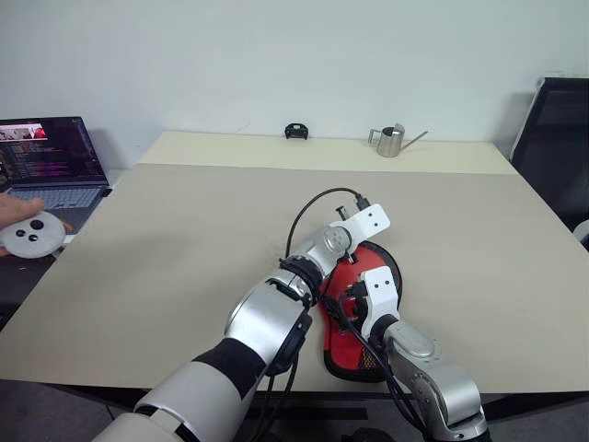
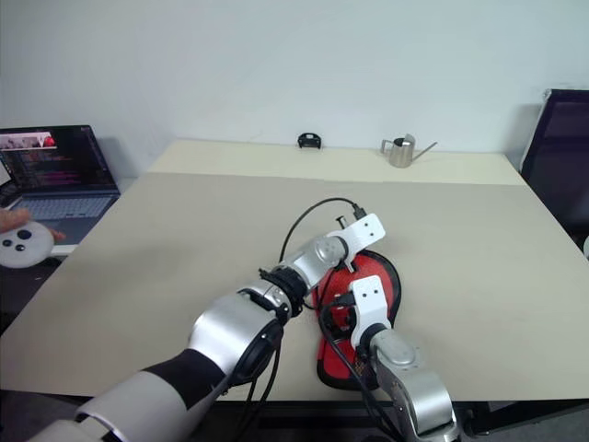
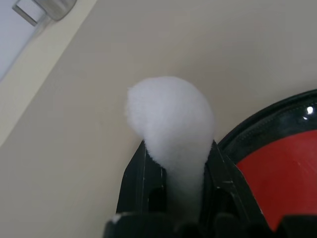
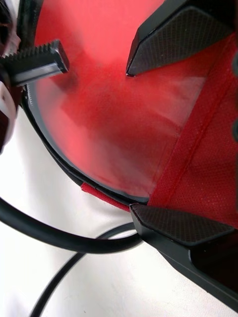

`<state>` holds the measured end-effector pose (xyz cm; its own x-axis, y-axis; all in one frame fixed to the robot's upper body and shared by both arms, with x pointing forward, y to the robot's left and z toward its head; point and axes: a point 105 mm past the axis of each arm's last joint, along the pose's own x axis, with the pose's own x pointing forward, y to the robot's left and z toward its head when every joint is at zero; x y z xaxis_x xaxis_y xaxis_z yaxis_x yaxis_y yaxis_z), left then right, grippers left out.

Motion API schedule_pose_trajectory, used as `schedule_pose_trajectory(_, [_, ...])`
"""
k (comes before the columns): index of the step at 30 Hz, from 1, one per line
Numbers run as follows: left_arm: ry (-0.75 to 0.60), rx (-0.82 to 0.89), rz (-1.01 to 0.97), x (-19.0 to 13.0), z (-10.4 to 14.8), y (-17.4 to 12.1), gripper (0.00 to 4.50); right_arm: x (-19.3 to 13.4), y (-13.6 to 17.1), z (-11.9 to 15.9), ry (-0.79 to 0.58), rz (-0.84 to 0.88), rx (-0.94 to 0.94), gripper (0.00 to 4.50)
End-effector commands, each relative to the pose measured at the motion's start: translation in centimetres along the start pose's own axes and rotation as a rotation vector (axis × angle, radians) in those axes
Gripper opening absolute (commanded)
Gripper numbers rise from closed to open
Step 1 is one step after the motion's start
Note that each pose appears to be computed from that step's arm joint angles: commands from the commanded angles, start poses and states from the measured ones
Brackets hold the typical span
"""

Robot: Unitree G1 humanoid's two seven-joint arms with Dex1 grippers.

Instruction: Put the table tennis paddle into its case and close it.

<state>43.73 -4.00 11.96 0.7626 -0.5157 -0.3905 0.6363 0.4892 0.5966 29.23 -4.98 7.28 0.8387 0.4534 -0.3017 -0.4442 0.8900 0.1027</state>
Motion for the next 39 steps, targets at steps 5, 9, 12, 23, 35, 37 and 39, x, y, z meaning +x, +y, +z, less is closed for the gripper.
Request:
schedule_pose_trajectory(5, [-0.055, -0.056, -0.028, -0.2, 1.4, 0.3, 3.09, 0.3, 0.7, -8.1, 0.334, 0.042, 0.076, 4.50])
schedule_pose_trajectory(9, [-0.093, -0.143, -0.092, -0.3, 2.0, 0.1, 4.48, 0.8, 0.5, -7.8, 0.333, 0.056, 0.059, 4.50])
schedule_pose_trajectory(12, [-0.112, -0.164, -0.096, -0.6, 2.2, 0.9, 4.48, 1.3, 0.3, -7.5, 0.328, 0.067, 0.044, 4.50])
schedule_pose_trajectory(23, [-0.197, -0.228, 0.076, -4.1, 0.9, 9.9, 4.48, 2.7, -0.7, -6.5, 0.318, 0.100, -0.003, 4.50])
schedule_pose_trajectory(35, [-0.408, -0.402, -0.121, -10.6, -5.1, 13.3, 4.48, 3.0, -3.2, -5.8, 0.313, 0.110, -0.041, 4.50])
schedule_pose_trajectory(37, [-0.429, -0.406, -0.155, -11.6, -6.2, 13.0, 4.48, 2.9, -3.8, -5.5, 0.307, 0.108, -0.045, 4.50])
schedule_pose_trajectory(39, [-0.454, -0.425, -0.170, -12.2, -6.8, 12.9, 4.48, 2.8, -4.3, -5.4, 0.306, 0.106, -0.050, 4.50])
